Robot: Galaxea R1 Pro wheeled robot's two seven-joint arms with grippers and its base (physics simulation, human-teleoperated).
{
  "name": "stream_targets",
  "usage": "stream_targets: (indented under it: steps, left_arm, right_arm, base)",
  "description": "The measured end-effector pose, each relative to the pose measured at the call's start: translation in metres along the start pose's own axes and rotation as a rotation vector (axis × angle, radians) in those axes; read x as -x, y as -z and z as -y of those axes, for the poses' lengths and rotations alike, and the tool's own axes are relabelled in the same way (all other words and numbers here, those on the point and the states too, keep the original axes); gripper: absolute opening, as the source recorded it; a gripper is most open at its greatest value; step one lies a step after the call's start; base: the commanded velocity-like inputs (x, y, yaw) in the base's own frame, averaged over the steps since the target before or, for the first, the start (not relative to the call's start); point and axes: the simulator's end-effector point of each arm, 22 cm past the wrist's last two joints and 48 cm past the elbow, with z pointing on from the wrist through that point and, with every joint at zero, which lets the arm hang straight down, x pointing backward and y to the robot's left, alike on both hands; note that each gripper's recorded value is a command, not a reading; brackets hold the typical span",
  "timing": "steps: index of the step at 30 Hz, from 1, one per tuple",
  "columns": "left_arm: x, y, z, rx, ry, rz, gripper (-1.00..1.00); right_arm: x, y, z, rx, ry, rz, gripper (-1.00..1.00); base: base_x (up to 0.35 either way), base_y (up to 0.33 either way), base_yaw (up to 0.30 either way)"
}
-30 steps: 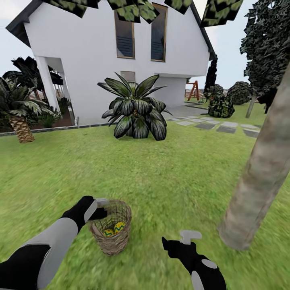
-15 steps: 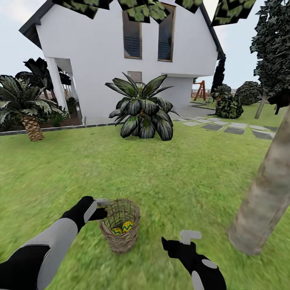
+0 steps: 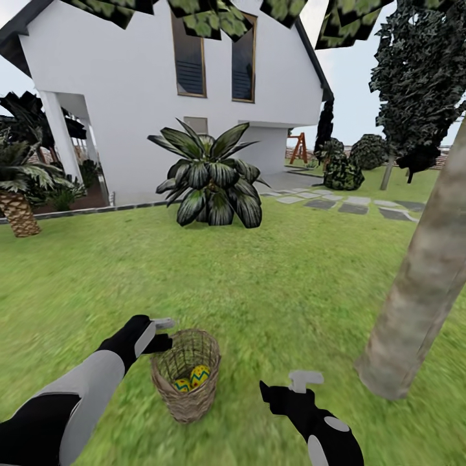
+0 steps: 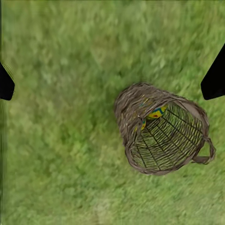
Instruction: Take the three Easter eggs out of the wicker basket on the lawn in the garden, then place them on the lawn next to a single tree (choose any tree) so that all three eggs are next to the same tree and none are left in the basket.
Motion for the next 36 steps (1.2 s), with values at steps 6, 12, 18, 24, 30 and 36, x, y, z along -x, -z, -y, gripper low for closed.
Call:
stream_targets:
  steps: [6,12,18,24,30,36]
  left_arm:
    - [0.000,0.003,0.001,-0.003,-0.002,-0.002,1.00]
    - [0.003,0.011,0.001,-0.004,-0.003,-0.005,1.00]
    - [0.007,0.019,0.000,-0.002,-0.004,-0.006,1.00]
    - [-0.002,0.028,0.000,-0.002,-0.012,-0.063,1.00]
    - [-0.012,0.037,-0.001,-0.001,-0.023,-0.125,1.00]
    - [-0.020,0.046,-0.002,-0.001,-0.032,-0.177,1.00]
  right_arm:
    - [0.002,0.002,-0.001,0.000,0.001,0.003,1.00]
    - [0.009,0.007,-0.003,0.000,0.001,0.004,1.00]
    - [0.015,0.013,-0.005,-0.001,0.002,0.003,1.00]
    - [0.021,0.018,-0.007,-0.001,0.002,0.003,1.00]
    - [0.027,0.024,-0.009,-0.002,0.002,0.003,1.00]
    - [0.032,0.029,-0.012,0.000,0.002,0.002,1.00]
  base:
    - [0.067,-0.005,-0.155]
    - [0.010,-0.001,-0.026]
    - [0.001,0.000,-0.003]
    - [0.000,0.000,0.000]
    - [0.000,0.000,0.000]
    - [0.000,0.000,0.000]
